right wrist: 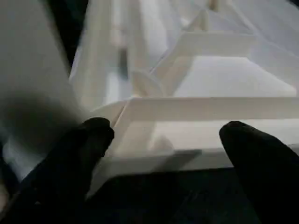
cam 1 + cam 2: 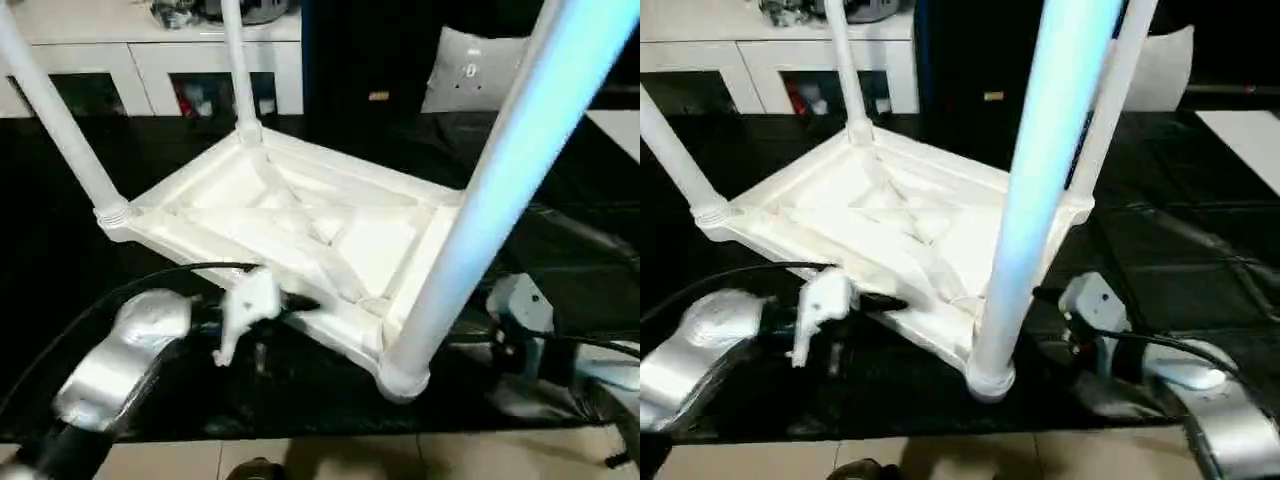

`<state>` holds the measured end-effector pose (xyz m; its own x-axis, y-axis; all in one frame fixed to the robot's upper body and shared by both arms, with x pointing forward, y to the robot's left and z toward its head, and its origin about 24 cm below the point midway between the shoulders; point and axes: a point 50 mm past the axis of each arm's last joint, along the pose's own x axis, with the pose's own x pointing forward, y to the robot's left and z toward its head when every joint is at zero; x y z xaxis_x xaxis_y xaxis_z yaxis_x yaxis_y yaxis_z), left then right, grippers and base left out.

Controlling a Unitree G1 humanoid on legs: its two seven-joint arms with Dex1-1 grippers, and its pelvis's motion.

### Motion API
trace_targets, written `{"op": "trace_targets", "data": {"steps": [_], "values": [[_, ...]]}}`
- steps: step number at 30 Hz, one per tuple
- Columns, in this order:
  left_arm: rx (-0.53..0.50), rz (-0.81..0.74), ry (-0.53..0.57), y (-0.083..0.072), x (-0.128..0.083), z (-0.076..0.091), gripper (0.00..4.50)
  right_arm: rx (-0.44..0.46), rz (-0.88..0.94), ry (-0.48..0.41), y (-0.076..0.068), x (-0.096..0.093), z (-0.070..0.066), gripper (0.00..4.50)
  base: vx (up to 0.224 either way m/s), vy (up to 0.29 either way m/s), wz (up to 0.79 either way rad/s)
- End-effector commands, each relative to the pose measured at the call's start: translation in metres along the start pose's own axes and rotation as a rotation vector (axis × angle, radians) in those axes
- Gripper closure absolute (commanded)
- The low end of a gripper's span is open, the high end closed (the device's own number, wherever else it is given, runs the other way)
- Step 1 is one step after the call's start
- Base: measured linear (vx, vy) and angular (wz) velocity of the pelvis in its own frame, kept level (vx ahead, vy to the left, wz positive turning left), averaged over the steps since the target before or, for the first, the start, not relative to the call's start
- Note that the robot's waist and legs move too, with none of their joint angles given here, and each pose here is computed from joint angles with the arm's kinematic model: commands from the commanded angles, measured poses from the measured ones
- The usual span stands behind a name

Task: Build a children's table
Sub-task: Rotate table base

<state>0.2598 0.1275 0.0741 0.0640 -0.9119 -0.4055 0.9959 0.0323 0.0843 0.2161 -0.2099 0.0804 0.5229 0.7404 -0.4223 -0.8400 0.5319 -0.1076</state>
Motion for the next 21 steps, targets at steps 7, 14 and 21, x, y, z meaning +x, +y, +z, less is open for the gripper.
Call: {"op": "trace_targets", "data": {"steps": [7, 14, 21], "values": [[0.063, -0.101, 0.074, 0.023, 0.011, -0.003, 0.87, -0.003, 0.179, 0.002, 0.017, -0.004, 0.000, 0.00, 0.000, 0.000, 0.00], [0.065, -0.243, 0.156, 0.034, 0.015, -0.007, 1.41, -0.034, 0.215, 0.051, 0.017, -0.014, -0.005, 0.00, 0.000, 0.000, 0.00], [0.060, -0.304, 0.186, 0.035, 0.013, -0.010, 2.06, -0.012, 0.261, 0.036, 0.021, -0.016, -0.001, 0.00, 0.000, 0.000, 0.00]]}}
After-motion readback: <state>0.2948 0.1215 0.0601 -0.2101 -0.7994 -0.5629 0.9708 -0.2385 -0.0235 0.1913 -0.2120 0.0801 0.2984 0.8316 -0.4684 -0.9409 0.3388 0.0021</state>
